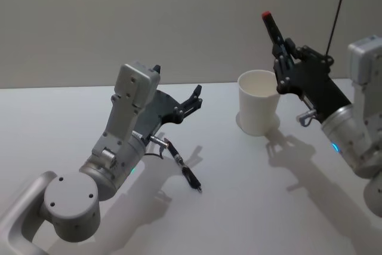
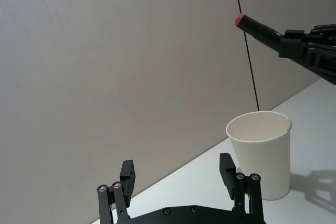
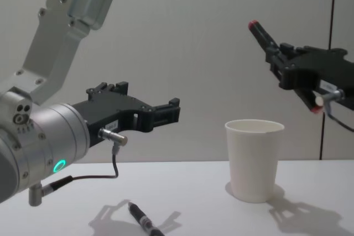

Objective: Place the pen into the pen holder.

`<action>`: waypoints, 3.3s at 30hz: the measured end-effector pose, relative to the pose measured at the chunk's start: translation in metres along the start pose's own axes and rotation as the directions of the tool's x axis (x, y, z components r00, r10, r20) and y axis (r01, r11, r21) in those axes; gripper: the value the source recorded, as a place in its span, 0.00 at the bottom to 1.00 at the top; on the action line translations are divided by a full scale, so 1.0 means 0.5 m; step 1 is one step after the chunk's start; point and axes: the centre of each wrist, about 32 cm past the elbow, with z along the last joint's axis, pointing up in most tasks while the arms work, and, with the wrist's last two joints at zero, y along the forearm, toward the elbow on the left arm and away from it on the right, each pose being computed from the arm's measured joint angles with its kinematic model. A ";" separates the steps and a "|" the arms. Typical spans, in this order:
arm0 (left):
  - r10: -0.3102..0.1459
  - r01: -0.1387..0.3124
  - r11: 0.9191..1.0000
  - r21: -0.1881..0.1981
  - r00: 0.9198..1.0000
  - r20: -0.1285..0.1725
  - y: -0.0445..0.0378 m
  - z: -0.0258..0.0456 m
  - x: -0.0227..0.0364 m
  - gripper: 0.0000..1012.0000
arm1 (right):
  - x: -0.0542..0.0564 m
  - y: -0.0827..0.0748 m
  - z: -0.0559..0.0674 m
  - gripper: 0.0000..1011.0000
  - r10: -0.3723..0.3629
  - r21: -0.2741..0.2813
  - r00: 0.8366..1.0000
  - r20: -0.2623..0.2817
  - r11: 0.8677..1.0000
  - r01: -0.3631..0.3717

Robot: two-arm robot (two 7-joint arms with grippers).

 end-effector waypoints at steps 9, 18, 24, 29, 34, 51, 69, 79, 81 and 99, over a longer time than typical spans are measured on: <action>0.000 0.000 1.000 0.000 1.000 0.000 0.000 0.000 0.000 0.99 | 0.002 0.042 -0.016 0.18 0.014 0.018 1.000 0.011 1.000 -0.014; 0.000 0.000 1.000 0.000 1.000 0.000 0.000 0.000 0.000 0.99 | 0.005 0.072 -0.040 0.18 0.026 0.024 0.999 0.028 0.999 -0.027; 0.000 0.000 1.000 0.000 1.000 0.000 0.000 0.000 0.000 0.99 | 0.006 0.085 -0.055 0.18 0.034 0.032 0.999 0.040 0.999 -0.035; 0.000 0.000 1.000 0.000 1.000 0.000 0.000 0.000 0.000 0.99 | 0.007 0.094 -0.068 0.18 0.039 0.045 0.998 0.053 0.998 -0.042; 0.000 0.000 1.000 0.000 1.000 0.000 0.000 0.000 0.000 0.99 | 0.007 0.101 -0.078 0.18 0.043 0.062 0.997 0.065 0.997 -0.047; 0.000 0.000 1.000 0.000 1.000 0.000 0.000 0.000 0.000 0.99 | 0.010 0.123 -0.109 0.18 0.036 0.101 0.995 0.089 0.994 -0.045; 0.000 0.000 1.000 0.000 1.000 0.000 0.000 0.000 0.000 0.99 | 0.001 0.142 -0.132 0.18 0.043 0.108 0.996 0.075 0.993 -0.051; 0.000 0.000 1.000 0.000 1.000 0.000 0.000 0.000 0.000 0.99 | -0.001 0.146 -0.137 0.48 0.045 0.108 0.997 0.070 0.993 -0.052; 0.000 0.000 1.000 0.000 1.000 0.000 0.000 0.000 0.000 0.99 | -0.001 0.146 -0.138 0.56 0.045 0.109 0.997 0.069 0.993 -0.052; 0.000 0.000 1.000 0.000 1.000 0.000 0.000 0.000 0.000 0.99 | -0.002 0.148 -0.139 0.99 0.046 0.109 0.997 0.066 0.993 -0.053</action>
